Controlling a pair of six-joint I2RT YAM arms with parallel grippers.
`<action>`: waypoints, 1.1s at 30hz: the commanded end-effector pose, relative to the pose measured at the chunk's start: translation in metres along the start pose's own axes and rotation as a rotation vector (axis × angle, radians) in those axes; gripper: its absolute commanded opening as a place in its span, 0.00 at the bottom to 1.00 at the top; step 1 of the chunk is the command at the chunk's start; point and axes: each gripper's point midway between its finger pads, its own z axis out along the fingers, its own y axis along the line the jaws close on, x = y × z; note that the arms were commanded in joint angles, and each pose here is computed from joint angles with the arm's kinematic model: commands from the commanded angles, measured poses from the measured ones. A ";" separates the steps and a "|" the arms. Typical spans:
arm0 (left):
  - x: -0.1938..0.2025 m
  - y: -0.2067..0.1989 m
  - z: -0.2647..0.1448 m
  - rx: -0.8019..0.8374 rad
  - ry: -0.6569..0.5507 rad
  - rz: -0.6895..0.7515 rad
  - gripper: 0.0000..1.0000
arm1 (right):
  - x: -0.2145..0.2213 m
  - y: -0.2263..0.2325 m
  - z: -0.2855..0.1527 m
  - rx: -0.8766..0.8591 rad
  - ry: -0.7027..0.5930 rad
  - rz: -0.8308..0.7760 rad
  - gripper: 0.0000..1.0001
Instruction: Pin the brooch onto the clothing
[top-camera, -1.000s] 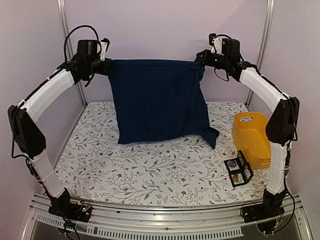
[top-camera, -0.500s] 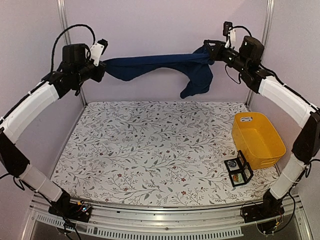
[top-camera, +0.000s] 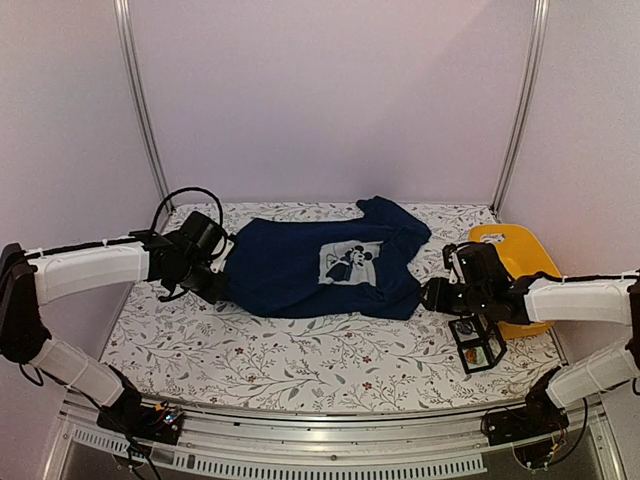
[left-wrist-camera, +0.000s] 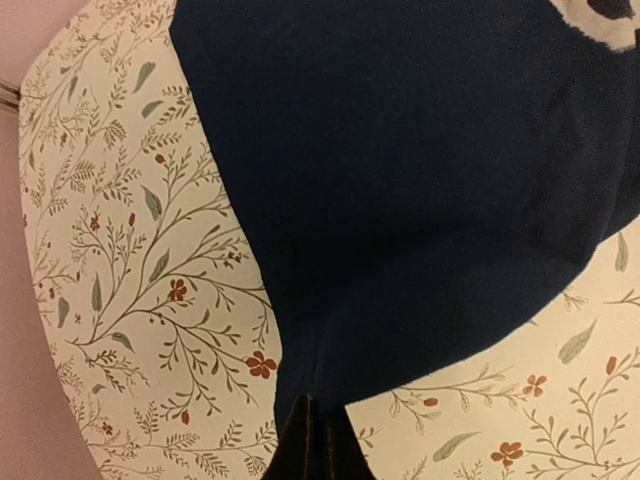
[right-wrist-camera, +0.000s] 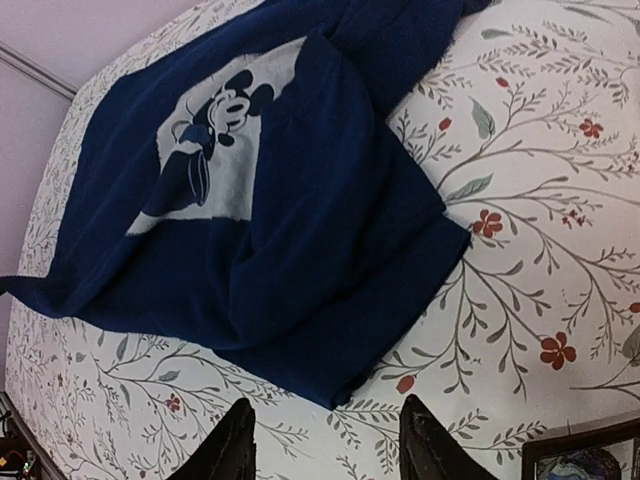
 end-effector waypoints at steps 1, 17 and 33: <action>0.018 -0.008 0.002 0.007 0.098 -0.026 0.00 | -0.058 0.019 -0.027 0.061 -0.111 -0.062 0.48; 0.005 0.021 -0.016 -0.119 0.069 0.047 0.00 | -0.066 -0.044 0.057 0.361 0.287 -0.312 0.33; 0.005 0.020 -0.014 -0.116 0.071 0.062 0.00 | 0.012 -0.070 0.080 0.357 0.551 -0.288 0.29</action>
